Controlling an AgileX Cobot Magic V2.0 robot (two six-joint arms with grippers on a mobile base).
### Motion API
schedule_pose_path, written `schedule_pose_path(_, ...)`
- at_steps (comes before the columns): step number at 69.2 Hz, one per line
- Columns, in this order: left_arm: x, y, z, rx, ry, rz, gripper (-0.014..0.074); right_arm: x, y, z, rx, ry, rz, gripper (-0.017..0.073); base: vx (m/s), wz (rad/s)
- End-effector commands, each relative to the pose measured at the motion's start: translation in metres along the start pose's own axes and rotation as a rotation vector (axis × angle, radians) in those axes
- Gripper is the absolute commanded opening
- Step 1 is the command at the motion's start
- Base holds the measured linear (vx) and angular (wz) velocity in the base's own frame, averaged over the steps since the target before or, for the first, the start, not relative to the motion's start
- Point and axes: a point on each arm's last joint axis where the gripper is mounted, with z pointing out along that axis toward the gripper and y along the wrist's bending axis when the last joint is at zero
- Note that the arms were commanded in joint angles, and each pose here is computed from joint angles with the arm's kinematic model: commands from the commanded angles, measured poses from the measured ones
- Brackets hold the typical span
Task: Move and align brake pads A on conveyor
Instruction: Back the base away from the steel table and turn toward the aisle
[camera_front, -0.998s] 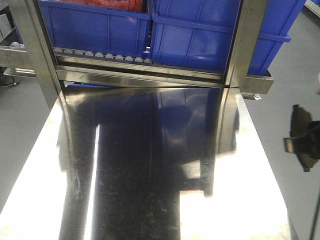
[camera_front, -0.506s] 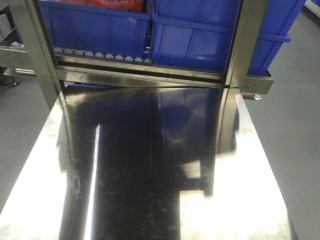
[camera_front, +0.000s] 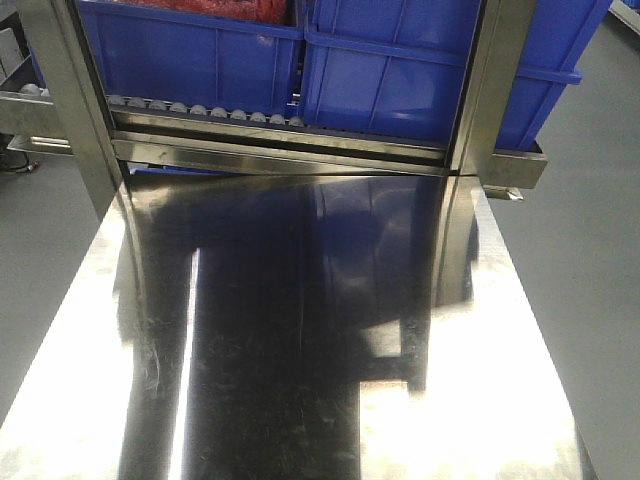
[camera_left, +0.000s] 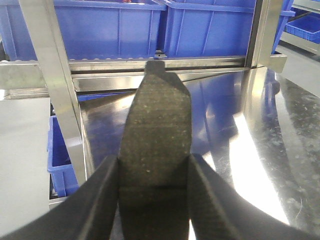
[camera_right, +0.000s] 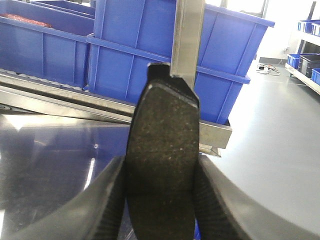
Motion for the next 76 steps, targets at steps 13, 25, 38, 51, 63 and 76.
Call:
schedule_pose_path(13, -0.0155, -0.0015, -0.0026, 0.018, -0.108, 0.002, -0.0007, -0.0195, -0.0028, -0.0028, 0.026, -0.132, -0.012, -0.0005, 0.0, 0.01)
schedule_pose_path(25, -0.0155, -0.0015, -0.0026, 0.018, -0.108, 0.002, -0.0007, -0.0194, -0.0029, -0.0028, 0.028, -0.131, -0.012, -0.0005, -0.04, 0.16)
schedule_pose_path(38, -0.0155, -0.0015, -0.0026, 0.018, -0.108, 0.002, -0.0007, -0.0194, -0.0029, -0.0028, 0.028, -0.131, -0.012, -0.0005, -0.14, 0.53)
schedule_pose_path(51, -0.0154, -0.0015, -0.0026, 0.018, -0.107, 0.002, -0.0007, -0.0194, -0.0029, -0.0028, 0.028, -0.131, -0.012, -0.0005, -0.21, 0.83)
schedule_pose_path(63, -0.0154, -0.0015, -0.0026, 0.018, -0.107, 0.002, -0.0007, -0.0194, -0.0029, -0.0028, 0.028, -0.131, -0.012, -0.0005, -0.24, 0.93)
schedule_pose_path(76, -0.0154, -0.0015, -0.0026, 0.018, -0.107, 0.002, -0.0007, -0.0194, -0.003, -0.0028, 0.028, -0.131, -0.013, -0.0005, -0.23, 0.91)
